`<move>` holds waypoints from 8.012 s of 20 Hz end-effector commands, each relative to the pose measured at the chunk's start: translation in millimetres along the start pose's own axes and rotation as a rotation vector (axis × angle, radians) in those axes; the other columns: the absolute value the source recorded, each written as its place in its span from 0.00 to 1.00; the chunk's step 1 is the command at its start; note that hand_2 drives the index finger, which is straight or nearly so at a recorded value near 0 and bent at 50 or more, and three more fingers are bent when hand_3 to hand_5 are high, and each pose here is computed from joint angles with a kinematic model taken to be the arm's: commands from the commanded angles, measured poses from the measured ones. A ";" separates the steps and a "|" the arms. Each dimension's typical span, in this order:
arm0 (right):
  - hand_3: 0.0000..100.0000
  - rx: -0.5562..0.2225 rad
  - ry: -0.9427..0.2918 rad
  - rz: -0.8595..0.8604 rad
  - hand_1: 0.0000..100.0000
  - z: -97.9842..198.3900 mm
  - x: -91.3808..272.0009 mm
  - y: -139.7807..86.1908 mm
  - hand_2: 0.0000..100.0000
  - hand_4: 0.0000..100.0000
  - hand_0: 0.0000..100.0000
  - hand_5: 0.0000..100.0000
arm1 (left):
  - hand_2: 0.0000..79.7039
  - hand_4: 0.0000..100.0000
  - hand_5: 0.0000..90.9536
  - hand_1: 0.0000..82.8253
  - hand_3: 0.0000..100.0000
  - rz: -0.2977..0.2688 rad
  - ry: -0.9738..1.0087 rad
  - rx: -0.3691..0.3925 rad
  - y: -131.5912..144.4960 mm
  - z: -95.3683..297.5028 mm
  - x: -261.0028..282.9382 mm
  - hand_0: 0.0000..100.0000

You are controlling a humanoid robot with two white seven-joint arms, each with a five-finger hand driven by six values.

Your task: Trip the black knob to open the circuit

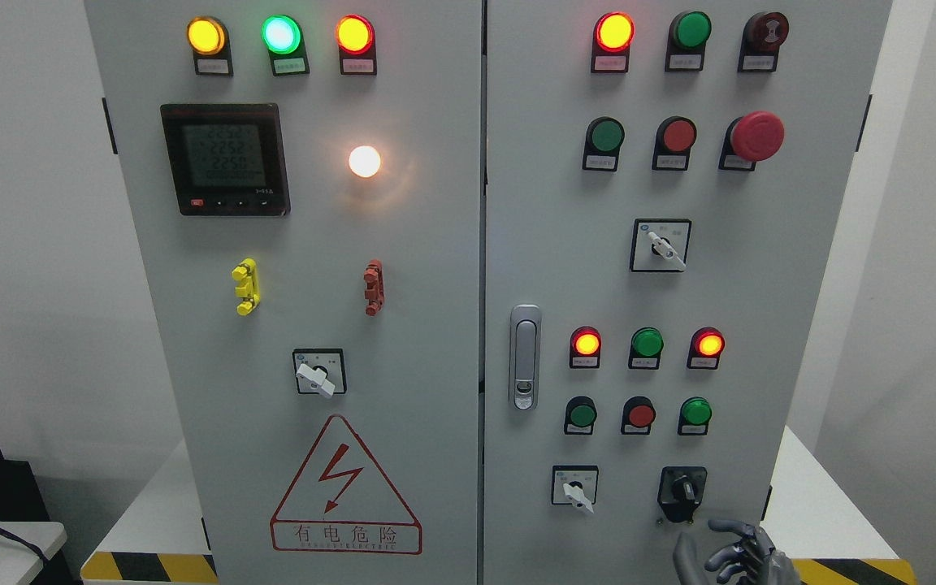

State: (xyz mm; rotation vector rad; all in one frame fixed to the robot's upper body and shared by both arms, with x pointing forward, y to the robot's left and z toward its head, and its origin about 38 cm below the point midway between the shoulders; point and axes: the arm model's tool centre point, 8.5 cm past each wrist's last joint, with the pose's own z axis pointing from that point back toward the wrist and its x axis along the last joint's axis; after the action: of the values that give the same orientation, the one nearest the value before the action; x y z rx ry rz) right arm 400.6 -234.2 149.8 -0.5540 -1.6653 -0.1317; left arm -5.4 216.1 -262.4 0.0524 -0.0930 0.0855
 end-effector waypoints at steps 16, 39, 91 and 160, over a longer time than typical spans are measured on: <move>0.82 0.013 0.007 0.005 0.78 -15.7 1.2 11.6 0.45 0.89 0.20 0.97 | 0.00 0.00 0.00 0.47 0.00 -0.034 -0.009 -0.005 -0.9 -0.5 5.1 0.12; 0.81 0.006 0.011 0.005 0.79 -19.2 4.4 13.5 0.45 0.89 0.32 0.97 | 0.00 0.00 0.00 0.47 0.00 -0.032 -0.009 -0.005 -0.9 -0.5 5.1 0.12; 0.87 0.019 0.012 0.003 0.78 -21.1 10.2 20.0 0.52 0.91 0.51 0.96 | 0.00 0.00 0.00 0.47 0.00 -0.032 -0.009 -0.005 -0.9 -0.5 5.1 0.12; 0.93 0.062 0.039 -0.083 0.74 -24.1 12.0 28.9 0.61 0.95 0.54 0.97 | 0.00 0.00 0.00 0.47 0.00 -0.032 -0.009 -0.005 -0.9 -0.5 5.1 0.12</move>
State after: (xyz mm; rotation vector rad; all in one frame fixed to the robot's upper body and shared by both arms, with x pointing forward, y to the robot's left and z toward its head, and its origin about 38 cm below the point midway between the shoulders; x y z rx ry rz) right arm 431.3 -225.9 155.6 -0.4598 -1.6344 -0.1681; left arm -5.4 216.1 -262.4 0.0523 -0.0930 0.0855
